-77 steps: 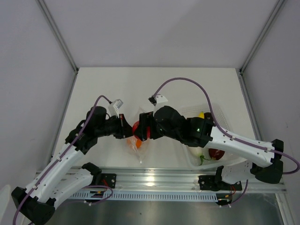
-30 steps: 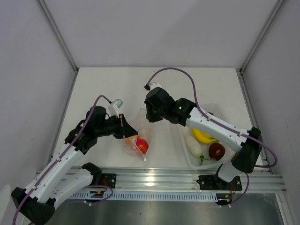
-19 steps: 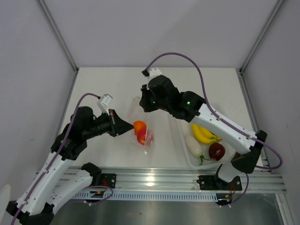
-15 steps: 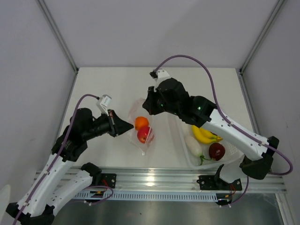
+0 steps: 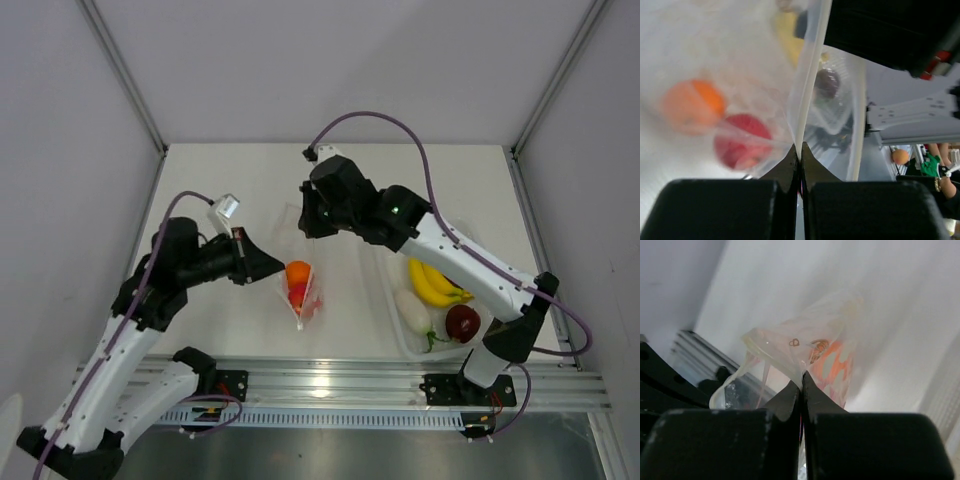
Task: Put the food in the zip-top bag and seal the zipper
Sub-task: Adjust the zipper food storage bag at the center of the board.
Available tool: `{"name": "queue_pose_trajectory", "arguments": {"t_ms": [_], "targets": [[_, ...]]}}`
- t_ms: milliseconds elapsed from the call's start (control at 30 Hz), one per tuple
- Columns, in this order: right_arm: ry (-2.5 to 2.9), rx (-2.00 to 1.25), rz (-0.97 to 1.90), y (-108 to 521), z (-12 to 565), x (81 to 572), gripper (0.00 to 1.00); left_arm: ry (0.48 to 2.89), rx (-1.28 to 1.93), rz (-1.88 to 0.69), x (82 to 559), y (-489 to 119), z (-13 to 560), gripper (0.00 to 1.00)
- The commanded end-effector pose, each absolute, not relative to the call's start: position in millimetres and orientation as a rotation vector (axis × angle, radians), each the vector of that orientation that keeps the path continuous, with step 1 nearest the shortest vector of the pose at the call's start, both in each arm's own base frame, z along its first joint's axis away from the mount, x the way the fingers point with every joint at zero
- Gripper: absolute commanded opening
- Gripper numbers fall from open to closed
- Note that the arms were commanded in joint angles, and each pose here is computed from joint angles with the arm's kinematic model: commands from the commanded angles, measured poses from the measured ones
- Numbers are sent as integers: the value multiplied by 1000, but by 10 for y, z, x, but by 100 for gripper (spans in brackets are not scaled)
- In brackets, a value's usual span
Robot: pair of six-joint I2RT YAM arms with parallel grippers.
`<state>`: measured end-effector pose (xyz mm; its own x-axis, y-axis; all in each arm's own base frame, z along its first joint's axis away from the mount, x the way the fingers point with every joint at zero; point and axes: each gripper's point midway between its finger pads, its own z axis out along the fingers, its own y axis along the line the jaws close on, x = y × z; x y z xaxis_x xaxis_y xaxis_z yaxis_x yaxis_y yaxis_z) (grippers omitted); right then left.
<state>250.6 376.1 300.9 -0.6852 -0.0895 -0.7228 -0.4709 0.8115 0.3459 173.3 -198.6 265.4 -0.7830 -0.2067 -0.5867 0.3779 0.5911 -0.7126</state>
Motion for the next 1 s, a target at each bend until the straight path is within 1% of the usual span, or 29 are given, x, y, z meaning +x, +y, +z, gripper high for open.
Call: {"name": "queue_pose_trajectory", "arguments": {"t_ms": [0,67,100,133,167,200,233,300,333,367,400,433,467,500,533,567,600,667,700,733,767,800,900,967], "targets": [[2143,-341,827,3743,3826,2170,0,2004,215,-1310,1393,-1968,3253,1],[2180,-309,871,3815,3692,2035,0,2004,197,-1317,1325,-1937,3142,1],[2195,-293,903,3801,3638,2009,0,2074,161,-1302,1378,-1946,2814,1],[2196,-276,946,3860,3557,2059,0,2110,145,-1298,1406,-1956,2668,1],[2318,-232,925,3800,3091,2129,0,2142,129,-1303,1443,-1979,2534,1],[2362,-201,935,3783,2909,2179,0,2170,129,-1313,1468,-2009,2409,0],[2365,-196,988,3852,2819,2229,0,2253,92,-1301,1494,-2018,2070,0],[2454,-153,973,3787,2524,2338,0,2324,70,-1307,1536,-2049,1863,1],[2518,-167,915,3764,2360,2354,0,2322,81,-1331,1523,-2068,1923,1],[2529,-195,883,3741,2359,2384,0,2278,98,-1352,1520,-2082,2106,1],[2478,-206,895,3766,2632,2449,0,2244,116,-1369,1483,-2085,2242,1],[2504,-227,863,3708,2673,2410,0,2202,124,-1377,1460,-2072,2389,1],[2487,-249,872,3715,2805,2397,0,2108,152,-1387,1411,-2049,2795,1],[2414,-271,914,3732,3148,2393,0,2051,173,-1392,1320,-2010,2981,1],[2410,-283,910,3688,3254,2332,0,2025,179,-1393,1275,-1986,3102,0],[2371,-292,934,3661,3434,2280,0,1966,198,-1403,1193,-1955,3356,1],[2345,-302,955,3649,3554,2237,0,1944,203,-1408,1145,-1936,3421,0],[2311,-305,1028,3634,3722,2124,0,1950,203,-1428,1118,-1947,3397,1],[2297,-304,1055,3668,3731,2118,0,1969,195,-1435,1161,-1973,3286,1],[2346,-301,1038,3669,3517,2119,0,2028,171,-1445,1204,-2005,3054,1],[2366,-294,1036,3664,3412,2131,0,2054,167,-1465,1217,-2034,2958,1],[2372,-289,1050,3706,3327,2155,1,2116,141,-1473,1269,-2068,2656,1],[2490,-274,965,3701,2809,2210,2,2165,111,-1479,1330,-2104,2403,1],[2512,-279,899,3683,2695,2255,3,2165,108,-1470,1347,-2098,2374,1]]}}
